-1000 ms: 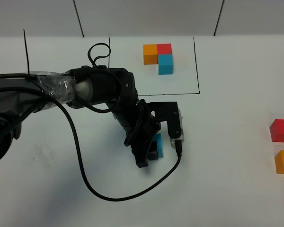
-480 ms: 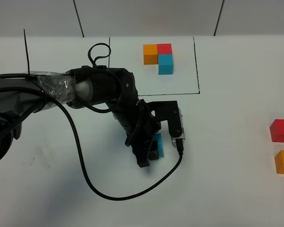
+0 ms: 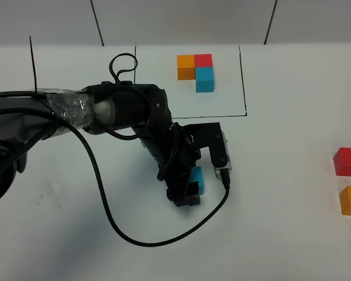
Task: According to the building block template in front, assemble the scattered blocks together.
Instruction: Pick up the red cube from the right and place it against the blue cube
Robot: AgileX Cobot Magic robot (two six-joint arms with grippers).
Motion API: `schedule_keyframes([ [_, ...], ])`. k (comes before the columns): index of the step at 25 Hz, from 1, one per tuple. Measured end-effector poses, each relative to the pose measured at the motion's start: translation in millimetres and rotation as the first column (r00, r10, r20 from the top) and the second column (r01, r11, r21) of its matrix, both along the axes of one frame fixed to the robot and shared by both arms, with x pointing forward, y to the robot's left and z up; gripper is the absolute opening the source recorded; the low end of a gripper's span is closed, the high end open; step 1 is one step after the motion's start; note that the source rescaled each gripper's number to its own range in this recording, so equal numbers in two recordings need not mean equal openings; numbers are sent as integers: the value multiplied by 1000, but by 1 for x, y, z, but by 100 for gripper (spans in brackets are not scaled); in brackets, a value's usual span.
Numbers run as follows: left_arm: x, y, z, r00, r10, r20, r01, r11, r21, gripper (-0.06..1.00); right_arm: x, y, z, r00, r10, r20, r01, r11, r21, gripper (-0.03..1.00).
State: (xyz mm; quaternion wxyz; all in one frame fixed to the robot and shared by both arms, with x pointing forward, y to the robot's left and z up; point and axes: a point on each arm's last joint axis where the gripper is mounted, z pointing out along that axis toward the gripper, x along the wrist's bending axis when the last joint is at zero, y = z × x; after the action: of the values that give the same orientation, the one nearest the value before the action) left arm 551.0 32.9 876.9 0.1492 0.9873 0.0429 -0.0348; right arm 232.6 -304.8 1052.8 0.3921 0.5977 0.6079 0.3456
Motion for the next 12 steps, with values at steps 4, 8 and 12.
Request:
schedule_keyframes([
  [4, 1, 1, 3, 1000, 6, 10, -6, 1000, 6, 88, 0, 0, 0, 1000, 0, 0, 0, 1000, 0, 0],
  [8, 0, 3, 11, 1000, -3, 28, 3, 1000, 13, 88, 0, 0, 0, 1000, 0, 0, 0, 1000, 0, 0],
  [12, 0, 3, 37, 997, -1, 76, 3, 1000, -23, 88, 0, 0, 0, 1000, 0, 0, 0, 1000, 0, 0],
])
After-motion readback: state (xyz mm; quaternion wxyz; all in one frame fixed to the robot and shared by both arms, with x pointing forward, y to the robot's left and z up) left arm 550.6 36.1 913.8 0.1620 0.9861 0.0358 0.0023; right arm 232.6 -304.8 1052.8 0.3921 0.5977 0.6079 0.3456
